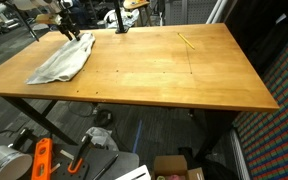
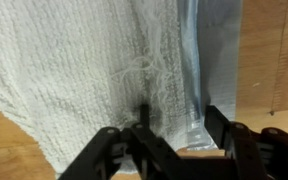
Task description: Fold the towel on the table
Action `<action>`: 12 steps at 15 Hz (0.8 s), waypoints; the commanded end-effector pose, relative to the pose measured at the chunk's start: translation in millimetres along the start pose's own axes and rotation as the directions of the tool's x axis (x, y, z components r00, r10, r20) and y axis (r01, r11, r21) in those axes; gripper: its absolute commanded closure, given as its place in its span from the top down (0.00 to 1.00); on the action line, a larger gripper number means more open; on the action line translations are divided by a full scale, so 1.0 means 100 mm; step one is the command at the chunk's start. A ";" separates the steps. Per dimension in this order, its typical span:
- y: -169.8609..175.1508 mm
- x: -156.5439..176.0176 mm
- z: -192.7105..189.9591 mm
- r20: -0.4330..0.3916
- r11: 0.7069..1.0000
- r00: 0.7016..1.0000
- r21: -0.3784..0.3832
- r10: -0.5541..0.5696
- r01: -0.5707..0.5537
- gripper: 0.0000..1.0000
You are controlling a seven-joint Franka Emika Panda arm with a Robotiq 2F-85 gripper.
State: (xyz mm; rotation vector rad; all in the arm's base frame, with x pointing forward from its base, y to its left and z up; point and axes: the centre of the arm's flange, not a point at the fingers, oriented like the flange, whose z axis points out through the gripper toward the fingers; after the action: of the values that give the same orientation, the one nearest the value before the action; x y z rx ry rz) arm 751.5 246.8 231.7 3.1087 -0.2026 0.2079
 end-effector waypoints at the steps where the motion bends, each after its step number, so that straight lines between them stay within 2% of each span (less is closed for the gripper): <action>1: 0.00 0.05 -0.05 -0.044 1.000 0.999 -0.019 0.025 -0.026 0.30; 2: 0.01 0.06 -0.07 -0.046 0.999 0.999 -0.020 0.028 -0.029 0.20; 4: 0.02 0.05 -0.10 -0.049 0.999 0.998 -0.023 0.028 -0.029 0.14; 6: 0.02 0.04 -0.13 -0.047 0.999 0.999 -0.026 0.022 -0.024 0.12; 7: 0.02 0.03 -0.14 -0.050 0.999 0.999 -0.027 0.020 -0.021 0.16; 9: -0.01 0.00 -0.17 -0.053 0.999 0.998 -0.041 0.018 -0.021 0.18; 12: -0.09 -0.07 -0.25 -0.070 0.998 0.997 -0.063 0.015 -0.020 0.17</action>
State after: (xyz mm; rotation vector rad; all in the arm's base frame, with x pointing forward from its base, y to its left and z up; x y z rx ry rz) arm 752.9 247.2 237.6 3.0743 -0.2193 0.2469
